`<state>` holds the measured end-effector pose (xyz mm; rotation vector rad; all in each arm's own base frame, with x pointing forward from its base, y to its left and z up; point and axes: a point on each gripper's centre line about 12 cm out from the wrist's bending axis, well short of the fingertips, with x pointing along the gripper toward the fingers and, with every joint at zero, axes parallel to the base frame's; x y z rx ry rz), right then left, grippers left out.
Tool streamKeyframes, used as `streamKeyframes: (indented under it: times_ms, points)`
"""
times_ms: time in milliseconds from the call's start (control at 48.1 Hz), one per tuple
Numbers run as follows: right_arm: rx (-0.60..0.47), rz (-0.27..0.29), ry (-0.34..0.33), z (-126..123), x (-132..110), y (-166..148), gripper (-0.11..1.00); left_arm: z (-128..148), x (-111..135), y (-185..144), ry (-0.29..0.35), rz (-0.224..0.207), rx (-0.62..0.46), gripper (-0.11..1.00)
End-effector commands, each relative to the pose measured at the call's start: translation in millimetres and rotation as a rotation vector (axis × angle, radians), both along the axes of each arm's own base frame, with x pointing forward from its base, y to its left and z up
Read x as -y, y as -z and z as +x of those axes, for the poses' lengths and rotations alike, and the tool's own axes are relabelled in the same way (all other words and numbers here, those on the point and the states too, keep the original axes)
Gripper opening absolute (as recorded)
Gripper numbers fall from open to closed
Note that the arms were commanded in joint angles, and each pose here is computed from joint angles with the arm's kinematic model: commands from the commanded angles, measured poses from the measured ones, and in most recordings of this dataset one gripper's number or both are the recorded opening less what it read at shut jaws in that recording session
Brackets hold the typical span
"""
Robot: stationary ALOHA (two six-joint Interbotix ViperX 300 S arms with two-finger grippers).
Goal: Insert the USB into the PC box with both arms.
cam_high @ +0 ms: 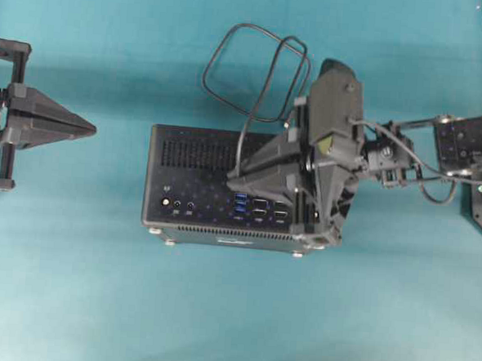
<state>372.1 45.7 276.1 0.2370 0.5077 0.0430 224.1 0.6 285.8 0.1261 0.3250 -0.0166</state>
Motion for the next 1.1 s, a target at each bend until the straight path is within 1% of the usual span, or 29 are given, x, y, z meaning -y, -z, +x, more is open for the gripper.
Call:
streamKeyframes:
  times_ms: [0,125,374,520,770,936,1082]
  points:
    - [-0.039,0.015,-0.019,-2,-11,11,0.11,3,0,-12,0.000,0.002,0.034,0.00]
    - [-0.039,0.012,-0.003,-1,-4,11,0.11,3,0,-12,0.000,0.000,0.034,0.00]
    - [-0.049,-0.015,0.027,-1,11,12,0.11,3,0,-12,0.000,0.002,0.034,0.00]
    - [-0.053,-0.010,0.021,-1,8,13,0.11,3,0,-11,0.000,0.000,0.032,0.00]
    - [-0.062,0.015,-0.013,-3,-9,16,0.11,3,0,-11,0.000,0.000,0.032,0.00]
    - [-0.060,0.013,-0.002,-2,-4,15,0.11,3,0,-11,0.002,0.002,0.032,0.00]
    - [-0.059,0.000,0.020,-1,6,15,0.11,3,0,-11,0.000,0.000,0.032,0.00]
